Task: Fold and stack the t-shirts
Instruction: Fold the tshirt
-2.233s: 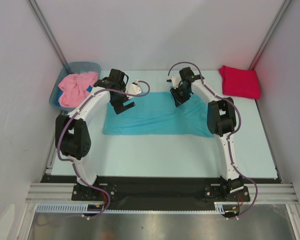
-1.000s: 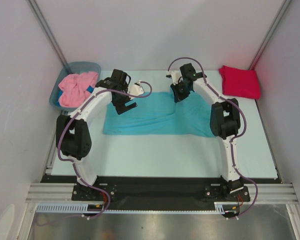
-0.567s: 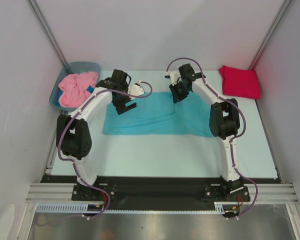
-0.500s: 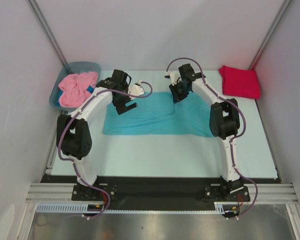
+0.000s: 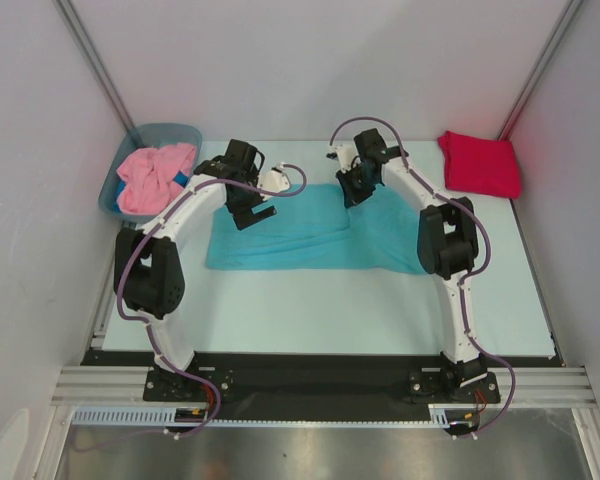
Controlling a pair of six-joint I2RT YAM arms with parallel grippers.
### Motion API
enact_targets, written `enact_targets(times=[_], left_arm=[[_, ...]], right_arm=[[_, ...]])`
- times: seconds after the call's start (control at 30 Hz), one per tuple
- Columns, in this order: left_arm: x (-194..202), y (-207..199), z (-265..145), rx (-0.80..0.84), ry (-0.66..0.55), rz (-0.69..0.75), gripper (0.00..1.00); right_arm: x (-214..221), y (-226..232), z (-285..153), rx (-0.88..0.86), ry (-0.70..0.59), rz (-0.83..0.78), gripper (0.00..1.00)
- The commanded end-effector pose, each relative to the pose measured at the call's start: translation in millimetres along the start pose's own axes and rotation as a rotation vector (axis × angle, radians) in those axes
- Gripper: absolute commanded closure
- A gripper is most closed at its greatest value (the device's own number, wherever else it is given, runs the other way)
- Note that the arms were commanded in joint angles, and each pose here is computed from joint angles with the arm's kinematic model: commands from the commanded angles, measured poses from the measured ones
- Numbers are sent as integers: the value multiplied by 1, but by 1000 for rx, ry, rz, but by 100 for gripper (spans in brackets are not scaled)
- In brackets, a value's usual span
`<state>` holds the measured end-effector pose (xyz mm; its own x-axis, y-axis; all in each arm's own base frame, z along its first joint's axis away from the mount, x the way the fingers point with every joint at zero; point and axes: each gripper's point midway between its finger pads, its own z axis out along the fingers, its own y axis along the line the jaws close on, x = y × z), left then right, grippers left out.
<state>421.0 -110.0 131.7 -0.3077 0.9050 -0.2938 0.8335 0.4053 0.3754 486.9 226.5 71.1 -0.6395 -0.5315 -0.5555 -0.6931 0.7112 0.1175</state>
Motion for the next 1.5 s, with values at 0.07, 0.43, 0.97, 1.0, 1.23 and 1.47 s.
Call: enact_targets(times=[0.07,0.43,0.97,1.0,1.23,1.47], left_arm=[[-15,10,-12,-41,-46,13,0],[-14,6,-11,-35,-41,16,0],[-16,4,-13,-37,-44,24,0],[-16,3,-13,-35,-44,26,0],[-19,2,-14,-41,-42,38,0],[-19,0,-12,-41,-34,48,0]], right_arm=[[-14,9,-10,-2,-36,-34,100],[-11,-3,-7,72,-18,-32,48],[12,-110,-43,371,-21,107,80],[15,-122,-47,385,-26,126,78],[33,-149,-48,400,-8,172,69],[41,-147,-40,368,5,182,67]])
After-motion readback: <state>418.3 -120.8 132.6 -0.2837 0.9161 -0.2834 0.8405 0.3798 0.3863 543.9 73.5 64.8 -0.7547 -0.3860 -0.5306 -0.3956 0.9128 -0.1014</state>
